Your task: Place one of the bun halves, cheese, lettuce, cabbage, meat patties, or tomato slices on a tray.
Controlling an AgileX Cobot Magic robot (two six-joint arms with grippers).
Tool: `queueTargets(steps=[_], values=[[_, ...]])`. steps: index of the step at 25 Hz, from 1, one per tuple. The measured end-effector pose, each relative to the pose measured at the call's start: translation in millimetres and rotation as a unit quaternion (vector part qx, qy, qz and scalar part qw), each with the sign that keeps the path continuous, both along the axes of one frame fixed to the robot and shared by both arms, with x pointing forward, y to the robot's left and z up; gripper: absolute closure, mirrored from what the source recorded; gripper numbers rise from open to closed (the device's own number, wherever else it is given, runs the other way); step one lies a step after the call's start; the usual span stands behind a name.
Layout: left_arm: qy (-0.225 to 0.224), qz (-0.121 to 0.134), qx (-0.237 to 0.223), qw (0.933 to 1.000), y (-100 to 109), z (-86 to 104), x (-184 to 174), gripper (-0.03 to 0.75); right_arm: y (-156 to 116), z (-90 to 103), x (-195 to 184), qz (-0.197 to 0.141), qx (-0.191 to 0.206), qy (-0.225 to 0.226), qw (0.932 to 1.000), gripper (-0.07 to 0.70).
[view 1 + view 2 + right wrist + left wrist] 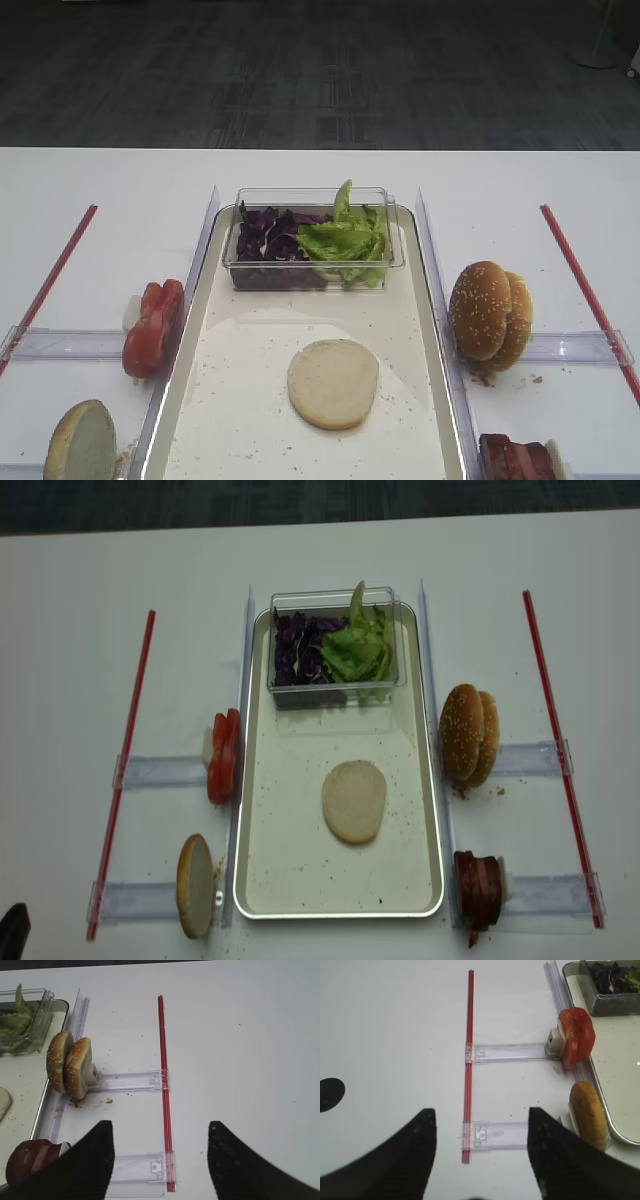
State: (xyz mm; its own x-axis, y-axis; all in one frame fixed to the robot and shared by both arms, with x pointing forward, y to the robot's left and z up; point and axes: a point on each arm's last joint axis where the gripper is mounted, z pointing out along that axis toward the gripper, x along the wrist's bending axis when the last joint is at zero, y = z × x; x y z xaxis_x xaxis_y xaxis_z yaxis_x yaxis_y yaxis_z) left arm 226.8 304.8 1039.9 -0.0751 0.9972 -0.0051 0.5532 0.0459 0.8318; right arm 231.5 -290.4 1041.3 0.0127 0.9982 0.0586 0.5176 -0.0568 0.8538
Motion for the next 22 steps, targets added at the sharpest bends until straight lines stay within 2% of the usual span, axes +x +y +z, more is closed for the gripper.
queueTargets(steps=[22], values=[[-0.001, 0.0, 0.0, 1.0, 0.0, 0.0, -0.3, 0.182, 0.0, 0.0, 0.0, 0.0, 0.0, 0.0, 1.0, 0.186]])
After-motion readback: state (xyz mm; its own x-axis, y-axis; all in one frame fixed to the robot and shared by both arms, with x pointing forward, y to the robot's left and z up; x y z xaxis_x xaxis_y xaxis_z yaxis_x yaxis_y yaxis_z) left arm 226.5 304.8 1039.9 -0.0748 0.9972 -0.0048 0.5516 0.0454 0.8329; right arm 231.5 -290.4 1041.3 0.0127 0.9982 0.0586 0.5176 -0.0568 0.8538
